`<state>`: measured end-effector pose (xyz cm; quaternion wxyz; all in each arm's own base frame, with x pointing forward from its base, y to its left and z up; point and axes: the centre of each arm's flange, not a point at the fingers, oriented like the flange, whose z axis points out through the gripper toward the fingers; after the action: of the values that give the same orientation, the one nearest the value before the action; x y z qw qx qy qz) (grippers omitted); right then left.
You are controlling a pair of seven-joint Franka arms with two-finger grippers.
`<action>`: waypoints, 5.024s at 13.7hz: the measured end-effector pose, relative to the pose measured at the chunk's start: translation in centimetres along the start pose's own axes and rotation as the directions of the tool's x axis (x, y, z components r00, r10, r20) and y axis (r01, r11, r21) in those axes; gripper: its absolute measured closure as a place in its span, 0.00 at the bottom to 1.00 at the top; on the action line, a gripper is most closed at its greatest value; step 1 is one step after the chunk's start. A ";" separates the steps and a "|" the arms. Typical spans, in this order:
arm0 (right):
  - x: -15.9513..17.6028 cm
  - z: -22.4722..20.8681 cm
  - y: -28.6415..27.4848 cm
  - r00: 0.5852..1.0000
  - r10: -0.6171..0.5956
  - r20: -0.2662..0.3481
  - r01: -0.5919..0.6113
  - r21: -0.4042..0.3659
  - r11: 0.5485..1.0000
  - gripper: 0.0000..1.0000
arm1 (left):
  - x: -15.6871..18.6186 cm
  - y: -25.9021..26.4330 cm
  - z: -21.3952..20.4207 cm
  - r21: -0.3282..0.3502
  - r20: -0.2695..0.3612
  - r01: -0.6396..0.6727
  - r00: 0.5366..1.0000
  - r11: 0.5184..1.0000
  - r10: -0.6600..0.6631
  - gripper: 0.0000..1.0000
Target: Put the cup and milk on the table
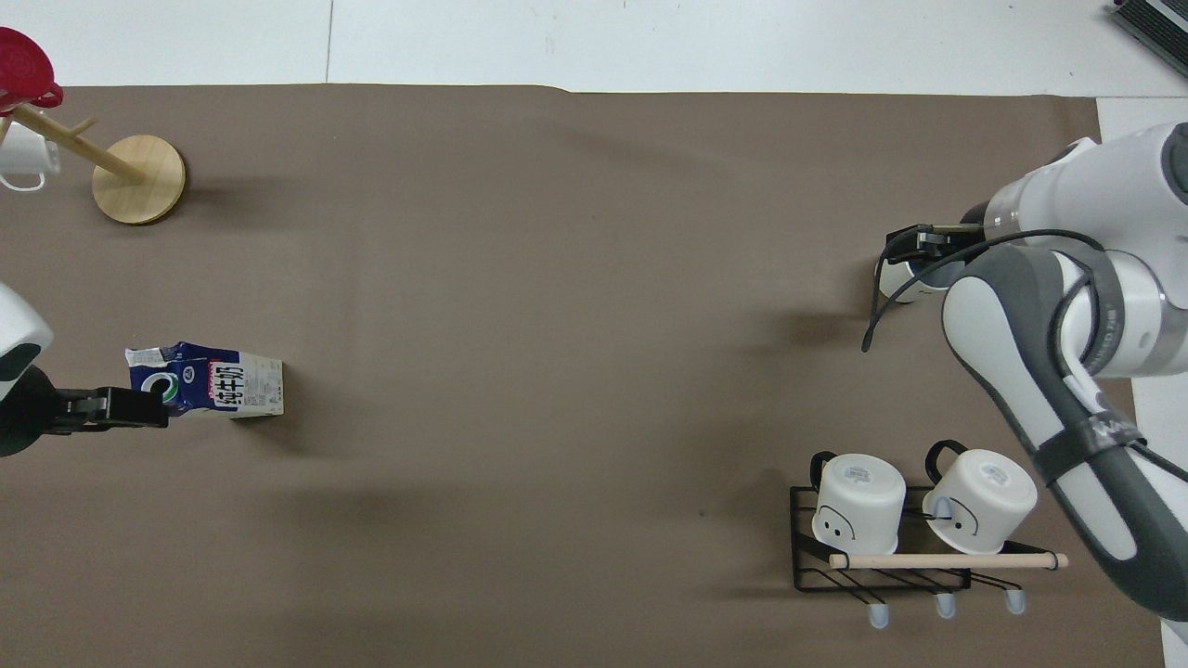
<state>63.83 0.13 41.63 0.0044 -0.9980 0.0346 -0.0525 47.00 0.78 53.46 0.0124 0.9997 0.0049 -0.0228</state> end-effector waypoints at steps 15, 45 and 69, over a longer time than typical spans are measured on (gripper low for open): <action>1.0 6.9 -0.5 0.998 -0.065 0.000 0.065 -0.014 0.998 0.05 | 0.2 0.3 0.4 0.003 -0.027 -0.008 1.000 1.000 0.008 0.00; -7.7 -6.5 -31.7 0.987 0.156 0.045 -0.156 0.001 0.988 0.96 | 3.7 0.3 6.5 0.006 -0.099 -0.011 0.995 1.000 0.011 0.49; -14.8 6.0 -43.3 0.995 0.066 0.073 -0.059 -0.095 0.994 0.96 | 3.4 8.5 -1.0 0.006 -0.124 0.071 0.990 0.997 -0.070 0.55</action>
<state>52.75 44.37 34.69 -0.0389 -0.9968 0.0682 -0.0125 50.57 -7.65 54.53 0.0063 0.9984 0.0408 0.0386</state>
